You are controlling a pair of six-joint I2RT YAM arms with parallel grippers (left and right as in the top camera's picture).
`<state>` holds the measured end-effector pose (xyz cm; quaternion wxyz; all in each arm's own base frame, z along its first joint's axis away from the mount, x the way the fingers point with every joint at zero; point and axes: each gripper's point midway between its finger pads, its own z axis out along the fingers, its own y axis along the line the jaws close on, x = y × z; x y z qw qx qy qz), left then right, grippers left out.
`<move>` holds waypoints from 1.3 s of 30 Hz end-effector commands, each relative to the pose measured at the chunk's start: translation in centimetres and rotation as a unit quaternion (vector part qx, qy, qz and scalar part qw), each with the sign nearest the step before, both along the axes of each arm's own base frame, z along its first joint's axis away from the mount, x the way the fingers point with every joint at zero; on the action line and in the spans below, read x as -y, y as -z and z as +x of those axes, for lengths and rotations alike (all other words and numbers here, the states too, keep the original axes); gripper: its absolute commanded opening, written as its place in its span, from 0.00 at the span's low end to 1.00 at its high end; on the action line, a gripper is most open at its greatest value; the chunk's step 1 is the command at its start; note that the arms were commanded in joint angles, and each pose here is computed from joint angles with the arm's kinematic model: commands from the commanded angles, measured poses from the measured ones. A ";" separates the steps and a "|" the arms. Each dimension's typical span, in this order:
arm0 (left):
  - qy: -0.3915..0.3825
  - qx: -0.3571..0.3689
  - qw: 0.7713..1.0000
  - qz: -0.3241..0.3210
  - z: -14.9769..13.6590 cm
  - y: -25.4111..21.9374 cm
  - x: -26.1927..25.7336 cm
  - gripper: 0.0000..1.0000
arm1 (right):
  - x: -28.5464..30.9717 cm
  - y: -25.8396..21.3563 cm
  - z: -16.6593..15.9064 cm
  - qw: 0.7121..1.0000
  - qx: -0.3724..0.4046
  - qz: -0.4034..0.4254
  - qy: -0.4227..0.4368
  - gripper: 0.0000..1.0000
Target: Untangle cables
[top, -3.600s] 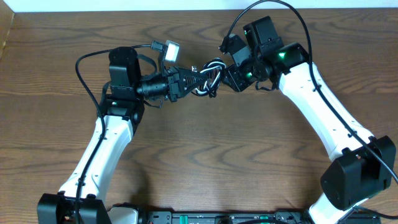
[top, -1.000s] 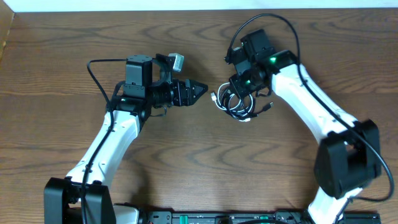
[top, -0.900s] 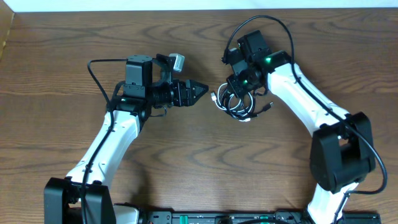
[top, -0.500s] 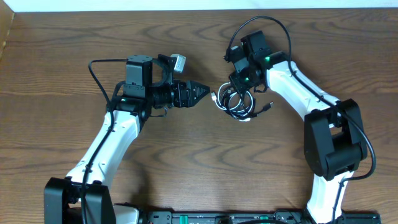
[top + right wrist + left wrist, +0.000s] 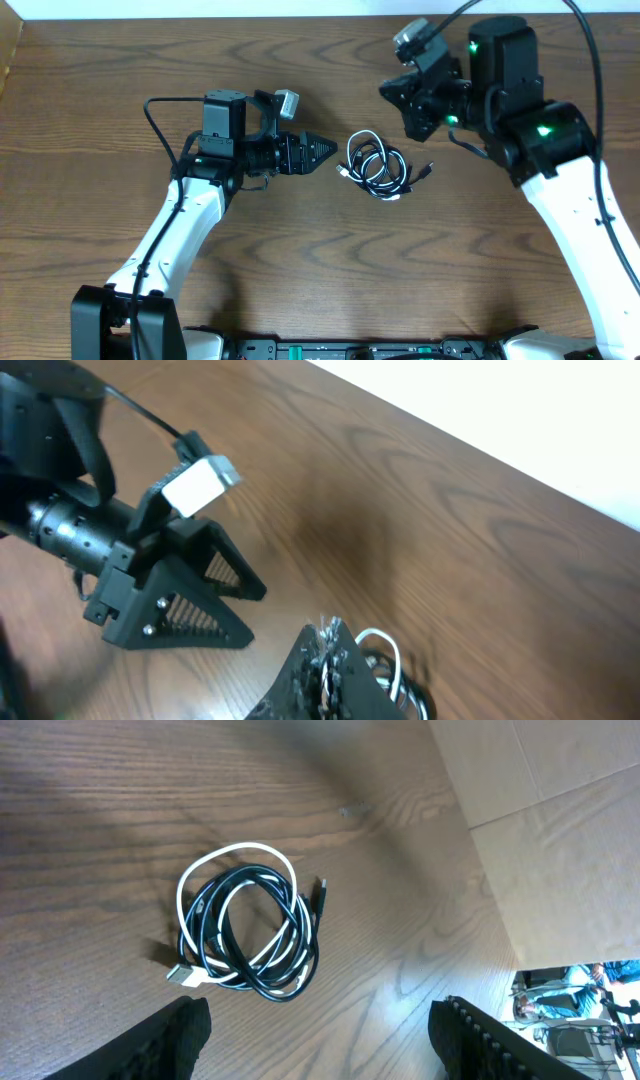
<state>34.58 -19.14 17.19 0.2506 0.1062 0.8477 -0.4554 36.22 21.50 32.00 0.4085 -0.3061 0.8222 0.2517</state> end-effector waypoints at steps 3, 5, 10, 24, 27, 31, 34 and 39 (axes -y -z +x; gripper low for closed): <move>0.014 0.016 1.000 0.000 0.0 -0.1 0.2 0.74 | 3.4 7.5 2.2 0.986 -0.093 -0.100 0.099 0.27; 0.002 0.020 1.000 0.012 0.4 0.1 -0.1 0.74 | 3.4 10.4 3.1 0.977 -0.134 -0.110 0.121 0.34; 0.002 0.022 1.000 0.014 0.5 0.1 -0.2 0.74 | 2.8 16.6 4.6 0.964 -0.195 -0.136 0.118 0.36; 0.007 0.020 1.000 0.008 0.2 0.0 0.0 0.74 | -0.5 24.6 4.1 0.953 -0.278 -0.119 0.033 0.37; 0.008 0.009 1.000 0.009 -0.1 0.3 0.0 0.74 | -1.0 25.5 3.7 0.949 -0.296 -0.109 0.021 0.30; 0.008 0.006 1.000 0.009 -0.2 0.4 0.0 0.74 | -2.1 26.0 3.0 0.945 -0.314 -0.090 0.001 0.01; 0.008 0.006 1.000 0.009 -0.2 0.4 0.0 0.74 | -3.2 25.3 2.2 0.944 -0.324 -0.063 -0.030 0.01; 0.008 0.006 1.000 0.009 -0.2 0.4 -0.1 0.74 | -7.2 17.0 -1.0 0.927 -0.255 0.124 -0.246 0.01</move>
